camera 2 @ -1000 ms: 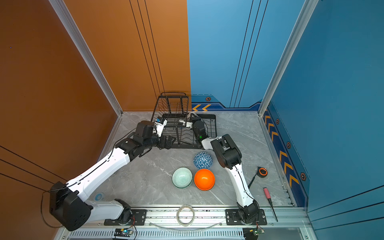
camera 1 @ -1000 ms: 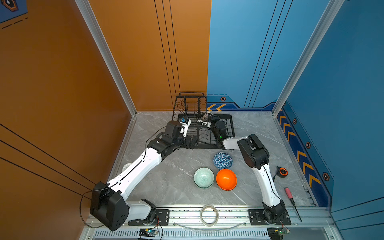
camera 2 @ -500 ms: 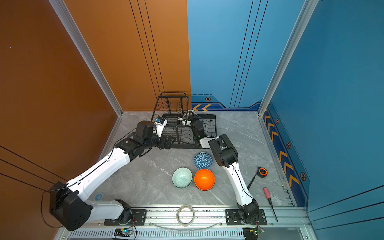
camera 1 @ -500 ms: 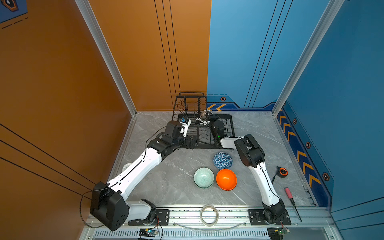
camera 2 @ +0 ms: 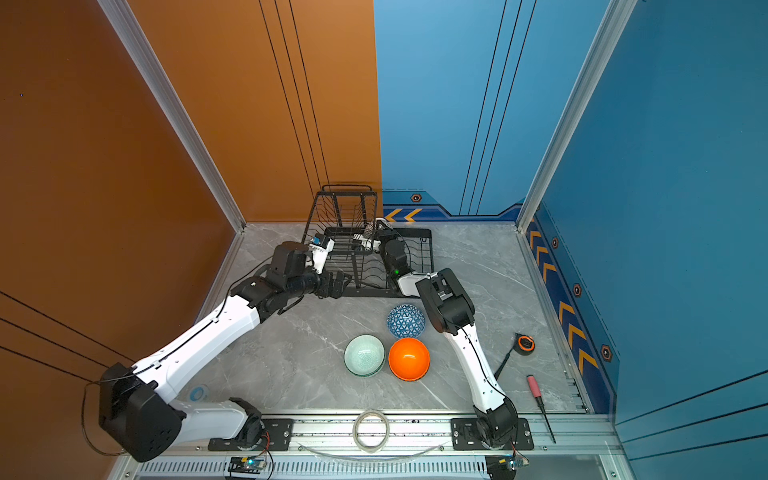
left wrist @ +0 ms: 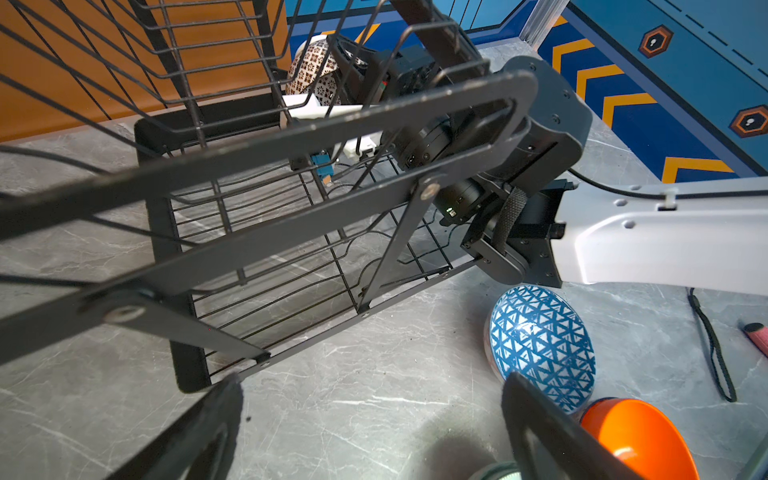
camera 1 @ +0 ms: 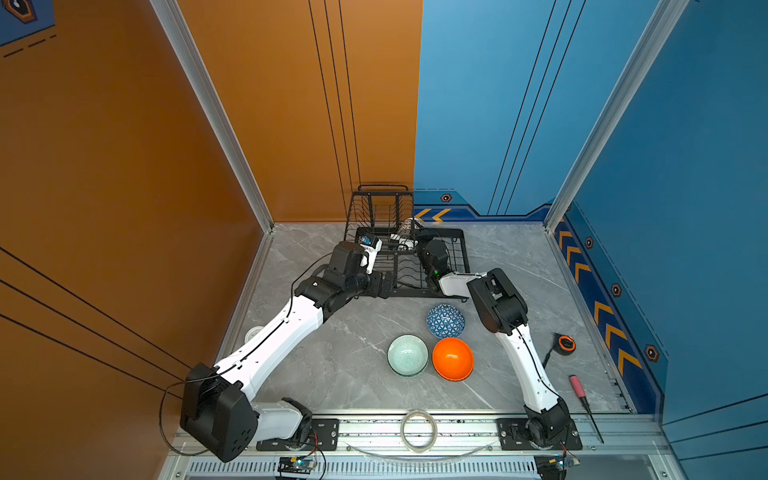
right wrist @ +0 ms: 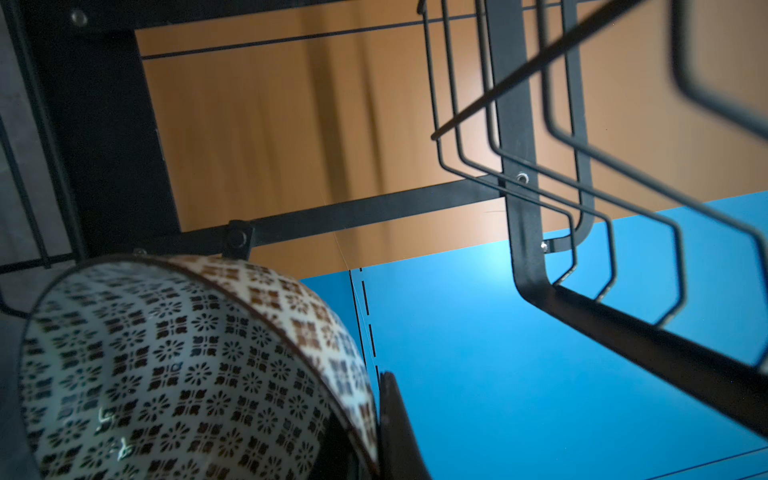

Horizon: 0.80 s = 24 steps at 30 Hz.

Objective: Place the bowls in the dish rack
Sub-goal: 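Lower the patterned bowl upright into the rack's wire slots with the right gripper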

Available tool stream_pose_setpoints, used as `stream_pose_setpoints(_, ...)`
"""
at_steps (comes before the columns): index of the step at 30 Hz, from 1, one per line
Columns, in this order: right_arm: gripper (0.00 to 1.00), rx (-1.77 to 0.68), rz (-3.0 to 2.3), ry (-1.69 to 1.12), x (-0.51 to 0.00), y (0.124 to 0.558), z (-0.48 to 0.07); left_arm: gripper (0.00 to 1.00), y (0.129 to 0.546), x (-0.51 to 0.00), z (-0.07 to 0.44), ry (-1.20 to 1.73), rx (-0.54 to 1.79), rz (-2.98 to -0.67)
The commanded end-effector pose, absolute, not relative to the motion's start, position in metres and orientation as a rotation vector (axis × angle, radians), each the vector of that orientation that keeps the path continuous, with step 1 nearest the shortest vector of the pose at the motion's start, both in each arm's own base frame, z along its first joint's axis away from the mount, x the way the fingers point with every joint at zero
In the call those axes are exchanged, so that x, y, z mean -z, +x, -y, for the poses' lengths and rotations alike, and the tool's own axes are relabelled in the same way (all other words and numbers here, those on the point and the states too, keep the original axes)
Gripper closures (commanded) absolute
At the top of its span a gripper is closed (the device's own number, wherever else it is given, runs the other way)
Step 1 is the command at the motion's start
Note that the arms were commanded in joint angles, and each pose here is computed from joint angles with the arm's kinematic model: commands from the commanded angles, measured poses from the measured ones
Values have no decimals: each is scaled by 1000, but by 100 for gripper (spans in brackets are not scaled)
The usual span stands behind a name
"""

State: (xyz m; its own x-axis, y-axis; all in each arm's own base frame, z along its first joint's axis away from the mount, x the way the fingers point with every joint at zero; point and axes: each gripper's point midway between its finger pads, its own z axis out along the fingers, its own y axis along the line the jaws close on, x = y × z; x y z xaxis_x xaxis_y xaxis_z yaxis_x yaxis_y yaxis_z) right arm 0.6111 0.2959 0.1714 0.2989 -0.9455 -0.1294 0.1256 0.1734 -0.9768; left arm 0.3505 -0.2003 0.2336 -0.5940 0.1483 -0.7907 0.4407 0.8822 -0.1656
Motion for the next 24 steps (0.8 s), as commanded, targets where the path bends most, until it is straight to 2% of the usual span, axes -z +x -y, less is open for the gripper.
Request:
stream_pose_setpoints(1,100,927,-911,-1093,-176,605,-305,2,345,-232,195,425,420,-2207)
stream_pose_setpoints(24,100,925,-958,-1178,-145,597,-301,2,344,-232,193,427,426,-2205)
